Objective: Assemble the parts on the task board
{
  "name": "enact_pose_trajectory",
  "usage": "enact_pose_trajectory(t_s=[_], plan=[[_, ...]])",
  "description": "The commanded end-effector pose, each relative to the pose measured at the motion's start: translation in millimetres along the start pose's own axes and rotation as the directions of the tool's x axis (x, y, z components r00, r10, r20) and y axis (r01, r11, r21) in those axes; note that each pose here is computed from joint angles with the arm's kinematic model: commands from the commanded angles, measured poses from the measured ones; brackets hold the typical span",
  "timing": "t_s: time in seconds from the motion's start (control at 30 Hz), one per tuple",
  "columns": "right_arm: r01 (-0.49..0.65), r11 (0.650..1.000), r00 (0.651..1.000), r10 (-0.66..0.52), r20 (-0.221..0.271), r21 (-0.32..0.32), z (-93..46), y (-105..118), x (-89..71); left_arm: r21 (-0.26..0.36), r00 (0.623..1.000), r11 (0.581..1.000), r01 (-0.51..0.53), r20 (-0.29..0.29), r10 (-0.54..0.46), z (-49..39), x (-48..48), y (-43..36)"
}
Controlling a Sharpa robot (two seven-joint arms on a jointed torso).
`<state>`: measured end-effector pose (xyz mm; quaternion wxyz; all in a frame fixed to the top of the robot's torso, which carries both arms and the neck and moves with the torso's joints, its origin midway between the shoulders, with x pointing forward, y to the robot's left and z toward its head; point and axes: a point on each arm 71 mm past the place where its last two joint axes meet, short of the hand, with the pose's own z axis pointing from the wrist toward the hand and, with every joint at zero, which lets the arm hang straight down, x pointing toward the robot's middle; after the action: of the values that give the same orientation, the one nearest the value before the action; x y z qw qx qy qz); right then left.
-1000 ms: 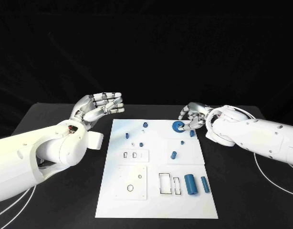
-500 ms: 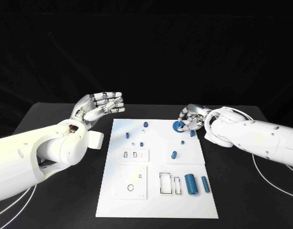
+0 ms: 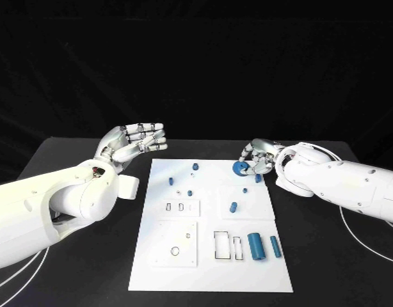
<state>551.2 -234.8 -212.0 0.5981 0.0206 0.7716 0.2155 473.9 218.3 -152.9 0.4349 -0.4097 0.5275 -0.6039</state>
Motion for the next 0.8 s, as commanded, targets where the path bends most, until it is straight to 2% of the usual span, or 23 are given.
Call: enact_pose_trajectory(t_s=[0.03, 0.27, 0.47, 0.63, 0.8], plan=[[0.034, 0.999, 0.999, -0.035, -0.017, -0.022, -1.3, 1, 4.1, 0.010, 1.000, 1.000, 0.004, -0.019, -0.004, 0.5, 1.9, -1.5], [0.035, 0.998, 0.999, -0.035, 0.000, -0.054, -2.5, 8, 5.2, 0.010, 1.000, 1.000, 0.004, -0.019, -0.004, 0.6, 2.0, -1.5], [0.053, 0.994, 0.997, -0.047, 0.060, -0.098, -4.0, 22, 4.7, 0.010, 1.000, 1.000, 0.003, -0.019, -0.003, 0.5, 1.9, -1.5], [0.108, 0.983, 0.987, -0.088, 0.132, -0.151, -6.2, 47, 5.1, 0.010, 1.000, 1.000, 0.004, -0.020, -0.004, 0.8, 2.4, -1.4], [0.150, 0.968, 0.978, -0.114, 0.176, -0.204, -6.1, 76, 9.4, 0.010, 1.000, 1.000, 0.005, -0.022, -0.005, 1.3, 3.4, -1.2]])
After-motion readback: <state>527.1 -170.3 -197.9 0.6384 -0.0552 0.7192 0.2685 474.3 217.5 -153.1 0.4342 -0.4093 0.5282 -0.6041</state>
